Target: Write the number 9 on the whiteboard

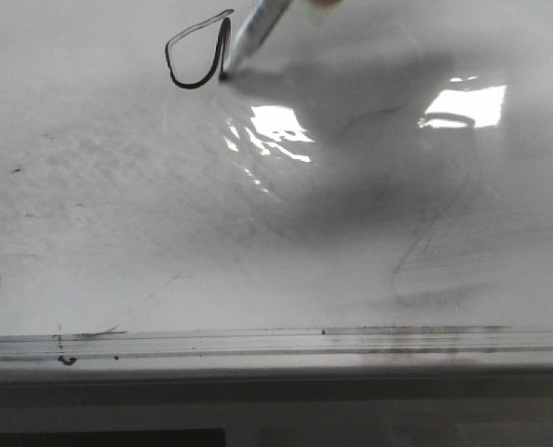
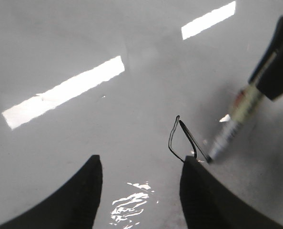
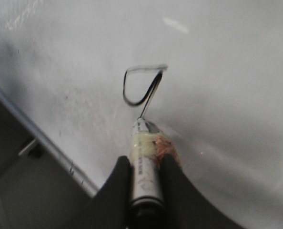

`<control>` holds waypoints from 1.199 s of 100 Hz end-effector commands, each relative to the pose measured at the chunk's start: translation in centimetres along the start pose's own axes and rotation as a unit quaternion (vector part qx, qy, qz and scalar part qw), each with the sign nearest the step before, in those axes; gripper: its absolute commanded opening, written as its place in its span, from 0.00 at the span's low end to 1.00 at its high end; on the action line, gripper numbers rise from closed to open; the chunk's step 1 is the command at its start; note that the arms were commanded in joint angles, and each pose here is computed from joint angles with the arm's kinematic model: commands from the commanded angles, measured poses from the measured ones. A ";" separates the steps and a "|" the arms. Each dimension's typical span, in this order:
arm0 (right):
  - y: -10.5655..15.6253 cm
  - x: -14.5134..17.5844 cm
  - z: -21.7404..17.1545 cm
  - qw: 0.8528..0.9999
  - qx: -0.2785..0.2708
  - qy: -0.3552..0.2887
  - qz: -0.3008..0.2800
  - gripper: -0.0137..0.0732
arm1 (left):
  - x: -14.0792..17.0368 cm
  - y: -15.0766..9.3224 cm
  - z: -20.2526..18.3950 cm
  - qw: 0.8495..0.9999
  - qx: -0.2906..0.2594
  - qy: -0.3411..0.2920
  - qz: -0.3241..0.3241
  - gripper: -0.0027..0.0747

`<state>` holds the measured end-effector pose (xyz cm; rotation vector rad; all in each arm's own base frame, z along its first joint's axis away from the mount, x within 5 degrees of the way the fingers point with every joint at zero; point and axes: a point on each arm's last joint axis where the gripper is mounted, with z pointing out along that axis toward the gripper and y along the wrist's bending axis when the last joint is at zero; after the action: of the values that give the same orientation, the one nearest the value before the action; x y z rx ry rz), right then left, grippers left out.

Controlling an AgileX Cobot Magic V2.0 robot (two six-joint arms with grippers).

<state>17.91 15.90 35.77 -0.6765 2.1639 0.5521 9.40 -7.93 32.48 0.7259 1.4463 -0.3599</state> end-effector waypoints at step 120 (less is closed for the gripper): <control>4.0 0.4 -0.8 0.996 -0.087 0.025 0.018 0.10 | 4.4 -8.1 8.4 0.978 0.207 -0.003 -0.009 0.42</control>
<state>14.66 18.19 34.74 -0.7966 2.2920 0.6993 11.13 -17.91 24.10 1.1220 1.4736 -0.6240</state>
